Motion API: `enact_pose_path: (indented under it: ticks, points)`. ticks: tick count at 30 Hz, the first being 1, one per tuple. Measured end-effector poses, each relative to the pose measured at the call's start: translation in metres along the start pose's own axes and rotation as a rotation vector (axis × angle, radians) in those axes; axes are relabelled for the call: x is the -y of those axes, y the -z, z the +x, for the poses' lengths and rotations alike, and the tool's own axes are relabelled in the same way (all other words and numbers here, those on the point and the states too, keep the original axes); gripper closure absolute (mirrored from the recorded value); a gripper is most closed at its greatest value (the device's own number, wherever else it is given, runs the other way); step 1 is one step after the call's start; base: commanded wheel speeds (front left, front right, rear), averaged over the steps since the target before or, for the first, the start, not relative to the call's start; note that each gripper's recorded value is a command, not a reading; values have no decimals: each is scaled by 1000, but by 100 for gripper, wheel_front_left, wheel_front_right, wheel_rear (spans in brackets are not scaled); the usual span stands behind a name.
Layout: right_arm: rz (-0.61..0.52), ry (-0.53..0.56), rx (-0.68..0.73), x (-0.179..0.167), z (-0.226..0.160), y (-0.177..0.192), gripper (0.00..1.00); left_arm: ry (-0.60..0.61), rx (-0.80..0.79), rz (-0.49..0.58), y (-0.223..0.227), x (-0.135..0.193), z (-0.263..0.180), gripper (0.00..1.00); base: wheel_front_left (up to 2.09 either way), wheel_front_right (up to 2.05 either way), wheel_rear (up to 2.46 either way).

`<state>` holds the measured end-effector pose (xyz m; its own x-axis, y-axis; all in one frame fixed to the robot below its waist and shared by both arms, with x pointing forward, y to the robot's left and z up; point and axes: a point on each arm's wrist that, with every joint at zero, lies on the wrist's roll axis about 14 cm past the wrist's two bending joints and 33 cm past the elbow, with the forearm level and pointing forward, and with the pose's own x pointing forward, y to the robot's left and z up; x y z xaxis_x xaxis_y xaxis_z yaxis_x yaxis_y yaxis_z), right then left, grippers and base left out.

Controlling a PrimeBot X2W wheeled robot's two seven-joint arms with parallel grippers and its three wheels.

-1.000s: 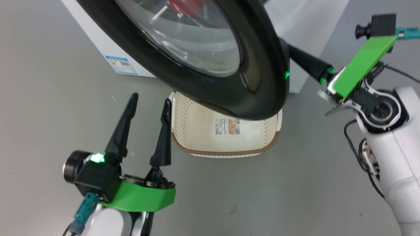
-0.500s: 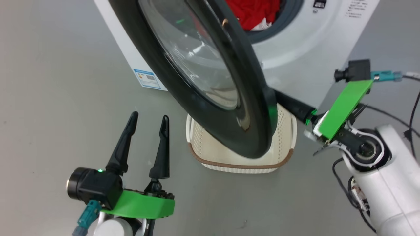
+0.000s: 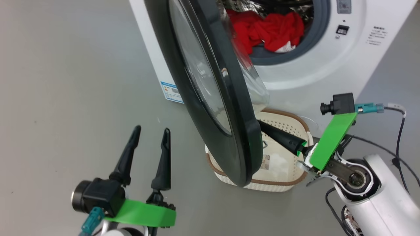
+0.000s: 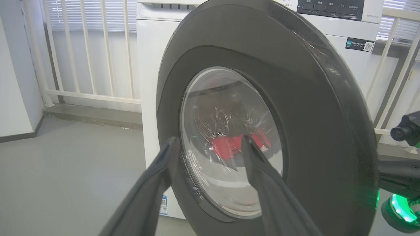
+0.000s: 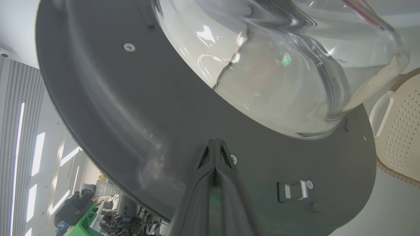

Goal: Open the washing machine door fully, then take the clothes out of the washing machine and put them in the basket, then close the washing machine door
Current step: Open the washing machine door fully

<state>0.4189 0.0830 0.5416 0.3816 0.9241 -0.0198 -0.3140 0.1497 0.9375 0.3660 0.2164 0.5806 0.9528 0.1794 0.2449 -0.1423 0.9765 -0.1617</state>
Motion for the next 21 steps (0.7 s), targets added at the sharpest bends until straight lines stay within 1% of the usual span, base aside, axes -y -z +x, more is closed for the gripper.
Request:
enact_pose_path:
  ticks: [9,14,21]
  points:
    - [3,-41,-99,-19,18,37,100,-59,10,9,-12,-21,-24,0,0,0,0]
    - [-8,-66,-139,-31,27,50,100,-99,10,25,-18,-35,-35,0,0,0,0]
    - [1,-86,-190,-39,37,70,100,-149,9,21,-23,-51,-51,0,0,0,0]
